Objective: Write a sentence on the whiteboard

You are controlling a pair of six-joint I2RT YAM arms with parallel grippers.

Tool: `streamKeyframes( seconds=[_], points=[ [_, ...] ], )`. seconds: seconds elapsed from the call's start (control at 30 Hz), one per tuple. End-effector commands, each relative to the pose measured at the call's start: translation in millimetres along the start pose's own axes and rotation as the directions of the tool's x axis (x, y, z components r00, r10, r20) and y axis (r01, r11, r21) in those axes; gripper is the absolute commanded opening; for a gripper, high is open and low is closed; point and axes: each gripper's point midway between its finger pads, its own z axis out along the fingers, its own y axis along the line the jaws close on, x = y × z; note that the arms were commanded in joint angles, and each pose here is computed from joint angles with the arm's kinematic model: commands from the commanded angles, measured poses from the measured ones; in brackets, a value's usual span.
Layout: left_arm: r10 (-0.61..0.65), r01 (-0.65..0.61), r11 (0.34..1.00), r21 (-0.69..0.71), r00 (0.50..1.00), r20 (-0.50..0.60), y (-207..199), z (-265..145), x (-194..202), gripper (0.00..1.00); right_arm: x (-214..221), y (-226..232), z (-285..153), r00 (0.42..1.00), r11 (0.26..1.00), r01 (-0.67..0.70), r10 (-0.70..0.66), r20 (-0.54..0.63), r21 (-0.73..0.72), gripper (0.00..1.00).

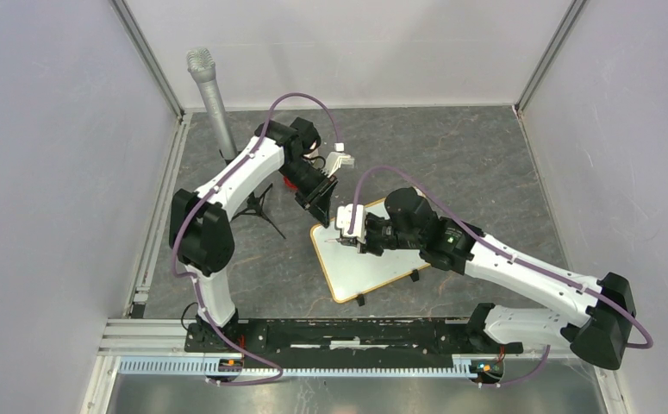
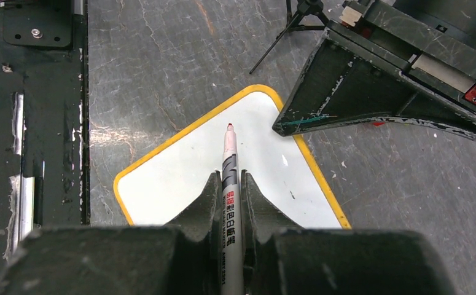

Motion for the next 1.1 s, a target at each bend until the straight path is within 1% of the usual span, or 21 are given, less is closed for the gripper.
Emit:
streamKeyframes(
  seconds=[0.0,0.23,0.37,0.6,0.83,1.07],
  points=[
    [0.089,-0.088,0.996,-0.008,0.996,0.028,-10.7,-10.3,0.3,0.25,-8.3,-9.2,2.5,0.999,0.999,-0.004,0.003,0.034,0.036,0.0],
    [0.128,-0.126,0.991,-0.051,0.991,0.033,-1.7,-13.7,-10.1,0.11,-1.7,-15.3,5.0,1.0,0.997,-0.004,0.003,0.014,0.071,0.0],
    [0.146,-0.144,0.988,-0.059,0.989,0.024,1.5,-14.1,-11.4,0.08,-1.1,-18.6,7.7,1.0,0.996,-0.003,0.002,0.011,0.085,0.0],
    [0.139,-0.138,0.989,-0.043,0.99,0.018,1.8,-10.6,-8.2,0.05,-6.2,-20.6,12.4,1.0,0.997,-0.007,0.005,0.023,0.078,0.0],
    [0.139,-0.138,0.99,-0.036,0.99,0.022,0.0,-10.3,-8.1,0.04,-10.9,-24.7,17.8,0.999,0.997,-0.018,0.016,0.027,0.08,0.0],
    [0.139,-0.139,0.99,-0.032,0.99,0.022,-1.6,-10.6,-6.5,0.04,-23.4,-28.2,18.2,0.998,0.997,-0.018,0.013,0.056,0.08,0.0]
  ],
)
